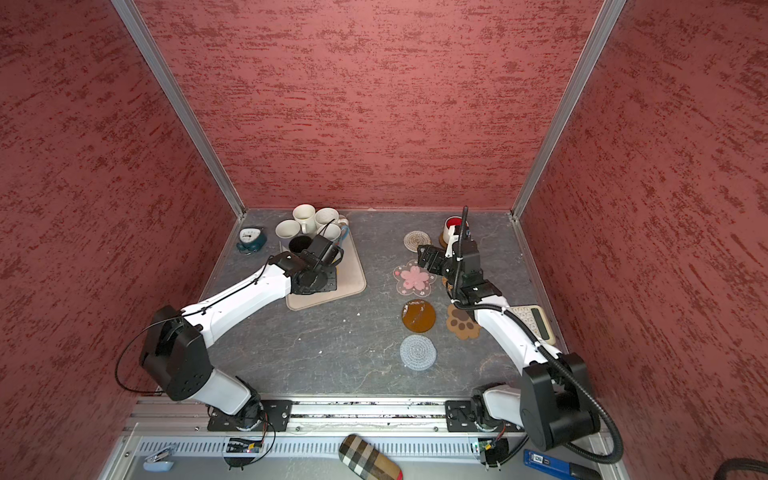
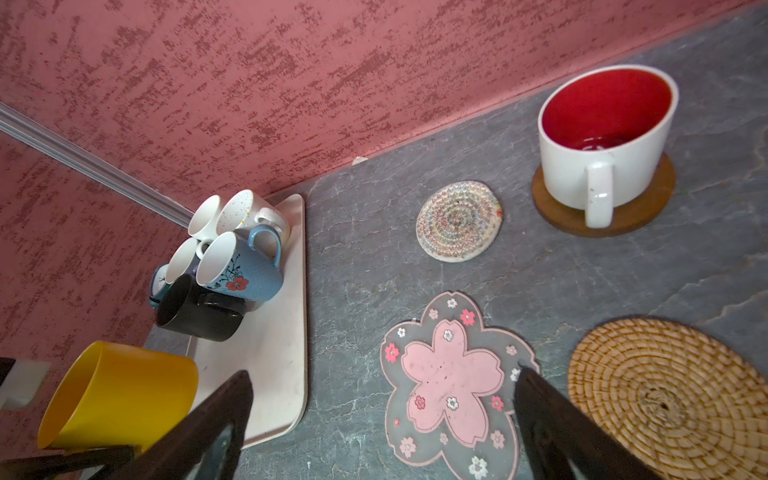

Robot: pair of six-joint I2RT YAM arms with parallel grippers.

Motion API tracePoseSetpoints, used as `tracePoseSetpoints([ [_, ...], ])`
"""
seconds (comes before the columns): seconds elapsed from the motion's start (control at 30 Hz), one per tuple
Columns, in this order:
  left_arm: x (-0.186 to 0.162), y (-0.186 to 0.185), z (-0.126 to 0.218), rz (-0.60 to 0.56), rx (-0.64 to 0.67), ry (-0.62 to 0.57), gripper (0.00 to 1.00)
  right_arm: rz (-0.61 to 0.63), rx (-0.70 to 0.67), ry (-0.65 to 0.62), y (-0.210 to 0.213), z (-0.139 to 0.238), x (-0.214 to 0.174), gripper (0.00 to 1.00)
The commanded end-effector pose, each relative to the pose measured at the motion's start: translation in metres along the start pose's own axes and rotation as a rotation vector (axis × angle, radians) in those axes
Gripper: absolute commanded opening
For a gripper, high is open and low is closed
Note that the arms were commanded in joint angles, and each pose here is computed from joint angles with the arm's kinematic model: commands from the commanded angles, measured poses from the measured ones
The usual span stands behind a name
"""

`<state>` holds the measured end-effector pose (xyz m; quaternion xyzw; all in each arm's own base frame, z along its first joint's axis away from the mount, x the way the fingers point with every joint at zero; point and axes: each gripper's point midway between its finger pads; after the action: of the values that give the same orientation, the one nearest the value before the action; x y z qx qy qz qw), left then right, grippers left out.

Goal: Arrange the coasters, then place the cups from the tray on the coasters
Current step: 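Carry the yellow mug with the left gripper onto the small multicolour woven coaster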

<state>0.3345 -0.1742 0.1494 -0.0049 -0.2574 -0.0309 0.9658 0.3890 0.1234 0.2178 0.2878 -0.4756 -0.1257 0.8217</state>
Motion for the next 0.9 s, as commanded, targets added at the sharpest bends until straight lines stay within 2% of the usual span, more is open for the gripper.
tracePoseSetpoints([
  [0.0,0.034,-0.023,0.014,-0.068,-0.048,-0.094,0.00,0.025,0.000,-0.005,0.003,0.012,0.000,0.99],
  [0.33,0.081,-0.082,0.003,-0.206,-0.142,-0.164,0.00,-0.006,-0.051,-0.018,-0.006,0.030,-0.001,0.99],
  [0.87,0.123,-0.169,-0.063,-0.397,-0.306,-0.218,0.00,0.001,-0.028,-0.063,-0.001,0.055,0.003,0.99],
])
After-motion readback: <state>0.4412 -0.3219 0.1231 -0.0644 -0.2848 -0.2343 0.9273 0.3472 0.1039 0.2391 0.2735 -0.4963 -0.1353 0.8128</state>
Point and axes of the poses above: each gripper's point midway between its finger pads, its own z axis back along the fingers, its own y axis along the line the jaws close on, x = y × z, and after that the axes turned 6 degrees about -z, right-handed
